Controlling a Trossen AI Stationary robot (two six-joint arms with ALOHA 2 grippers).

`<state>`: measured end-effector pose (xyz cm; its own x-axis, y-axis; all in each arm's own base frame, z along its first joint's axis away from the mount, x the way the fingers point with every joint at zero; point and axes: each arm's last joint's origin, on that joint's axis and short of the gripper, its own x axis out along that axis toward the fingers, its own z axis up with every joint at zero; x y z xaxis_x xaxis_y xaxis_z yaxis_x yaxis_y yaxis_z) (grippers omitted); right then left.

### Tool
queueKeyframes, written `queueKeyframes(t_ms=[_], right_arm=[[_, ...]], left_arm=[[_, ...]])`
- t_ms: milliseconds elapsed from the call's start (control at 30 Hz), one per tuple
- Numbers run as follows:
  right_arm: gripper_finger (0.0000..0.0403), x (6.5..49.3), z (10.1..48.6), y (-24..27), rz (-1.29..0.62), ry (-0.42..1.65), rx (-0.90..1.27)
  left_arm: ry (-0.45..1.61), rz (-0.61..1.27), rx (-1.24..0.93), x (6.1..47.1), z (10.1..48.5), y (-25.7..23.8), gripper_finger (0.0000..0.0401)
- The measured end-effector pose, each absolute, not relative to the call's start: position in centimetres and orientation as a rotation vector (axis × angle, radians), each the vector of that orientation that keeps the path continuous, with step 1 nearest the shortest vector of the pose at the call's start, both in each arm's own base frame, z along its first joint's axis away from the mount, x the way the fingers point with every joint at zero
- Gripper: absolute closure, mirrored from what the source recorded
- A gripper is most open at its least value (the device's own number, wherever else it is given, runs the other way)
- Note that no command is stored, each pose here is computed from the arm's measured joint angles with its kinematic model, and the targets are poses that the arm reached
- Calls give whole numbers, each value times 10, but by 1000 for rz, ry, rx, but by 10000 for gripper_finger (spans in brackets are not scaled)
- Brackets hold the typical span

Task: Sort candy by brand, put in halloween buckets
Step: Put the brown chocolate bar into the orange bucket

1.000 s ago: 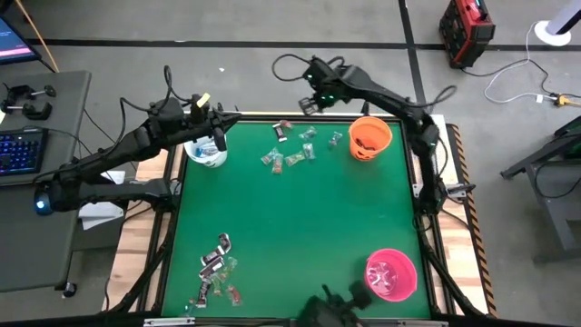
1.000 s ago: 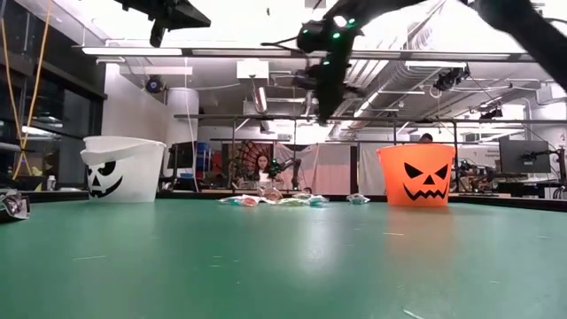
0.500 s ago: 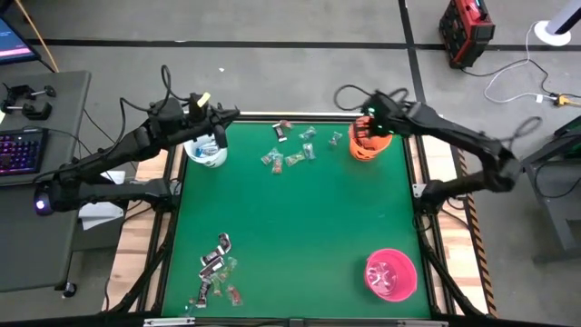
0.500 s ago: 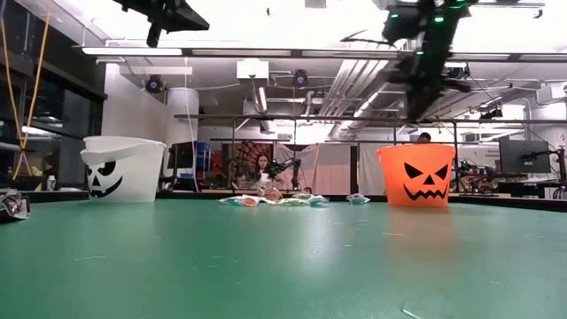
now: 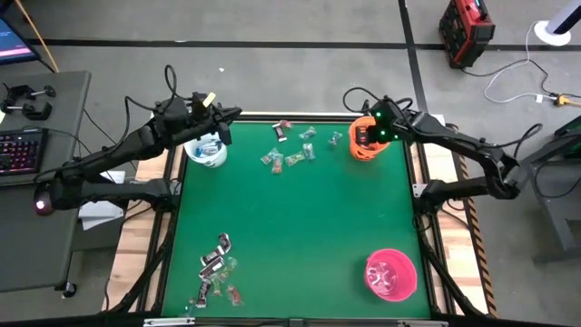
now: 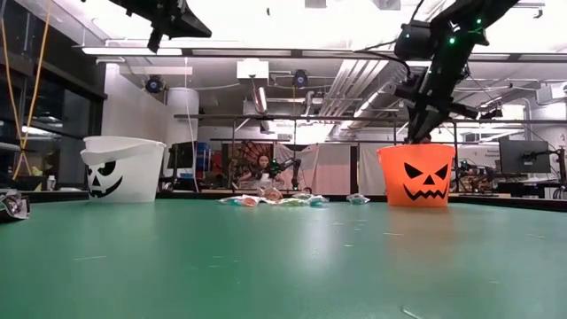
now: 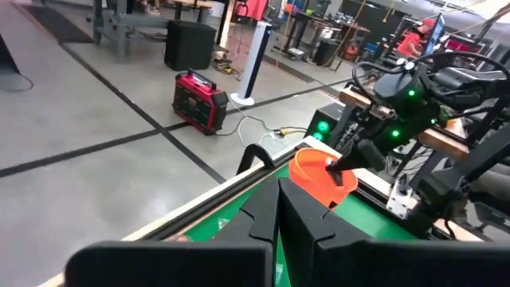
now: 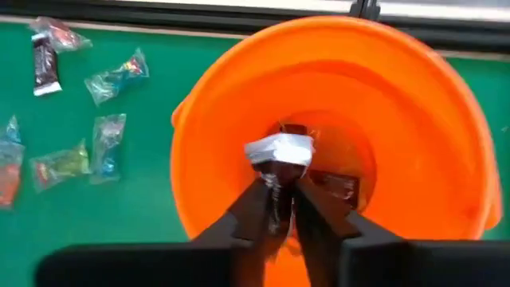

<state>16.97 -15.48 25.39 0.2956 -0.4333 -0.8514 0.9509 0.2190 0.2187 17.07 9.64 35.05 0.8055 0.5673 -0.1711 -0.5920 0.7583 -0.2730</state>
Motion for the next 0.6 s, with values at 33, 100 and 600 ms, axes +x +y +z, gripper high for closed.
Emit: queueKeyframes(t_ms=[33, 100, 600], right_arm=[[317, 169, 254, -156, -1086, 747, 849], [277, 169, 258, -158, -1088, 746, 821], [160, 233, 284, -173, -865, 511, 856]], left_arm=[[78, 632, -328, 171, 351, 96, 401], [74, 632, -333, 171, 351, 96, 401], [77, 632, -325, 171, 351, 96, 401]])
